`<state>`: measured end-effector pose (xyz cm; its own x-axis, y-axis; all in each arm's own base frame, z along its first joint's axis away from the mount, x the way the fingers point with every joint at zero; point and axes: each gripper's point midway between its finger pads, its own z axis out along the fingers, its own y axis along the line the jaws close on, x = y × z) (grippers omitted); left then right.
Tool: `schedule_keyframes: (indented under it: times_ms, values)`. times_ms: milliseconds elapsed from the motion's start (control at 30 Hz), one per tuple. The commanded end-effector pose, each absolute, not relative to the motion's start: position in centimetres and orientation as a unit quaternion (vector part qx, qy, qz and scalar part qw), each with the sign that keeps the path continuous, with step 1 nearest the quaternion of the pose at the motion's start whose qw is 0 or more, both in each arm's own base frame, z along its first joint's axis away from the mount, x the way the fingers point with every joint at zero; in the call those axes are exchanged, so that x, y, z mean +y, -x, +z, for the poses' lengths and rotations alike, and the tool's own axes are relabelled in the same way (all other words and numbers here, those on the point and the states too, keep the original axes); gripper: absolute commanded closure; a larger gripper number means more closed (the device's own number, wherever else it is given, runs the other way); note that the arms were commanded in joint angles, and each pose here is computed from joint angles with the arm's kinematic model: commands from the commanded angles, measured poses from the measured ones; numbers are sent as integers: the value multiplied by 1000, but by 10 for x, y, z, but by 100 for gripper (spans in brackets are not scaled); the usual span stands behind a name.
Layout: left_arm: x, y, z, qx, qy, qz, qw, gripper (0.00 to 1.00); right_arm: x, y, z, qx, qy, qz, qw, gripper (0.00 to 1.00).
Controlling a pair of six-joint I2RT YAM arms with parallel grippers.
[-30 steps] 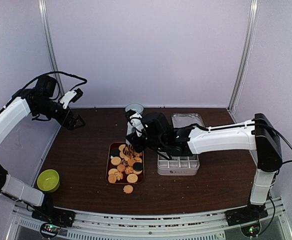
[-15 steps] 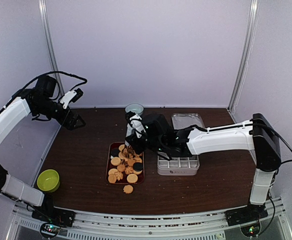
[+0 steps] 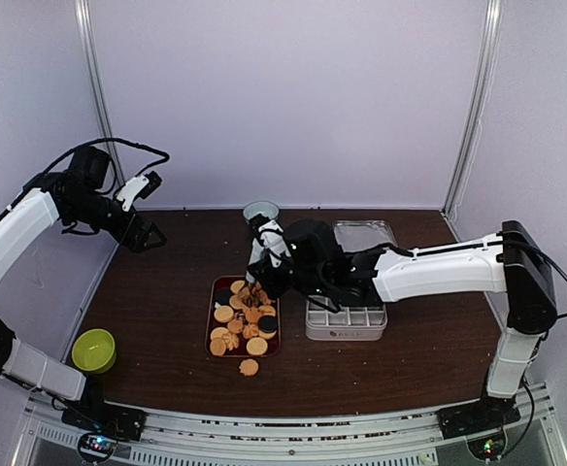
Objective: Pack the cookies
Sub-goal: Pick up the fake cookies from the plate.
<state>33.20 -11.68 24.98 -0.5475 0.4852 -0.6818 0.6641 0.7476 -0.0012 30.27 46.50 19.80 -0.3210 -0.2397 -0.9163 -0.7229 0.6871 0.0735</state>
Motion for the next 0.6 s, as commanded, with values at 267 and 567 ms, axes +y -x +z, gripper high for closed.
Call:
schedule_keyframes:
  times_ms: [267, 567]
  values:
    - [-115, -338, 252, 865, -332, -125, 354, 2, 449, -305, 278, 740, 263, 298, 542, 100]
    - [-115, -339, 251, 866, -331, -124, 353, 2, 418, -314, 295, 741, 239, 278, 562, 100]
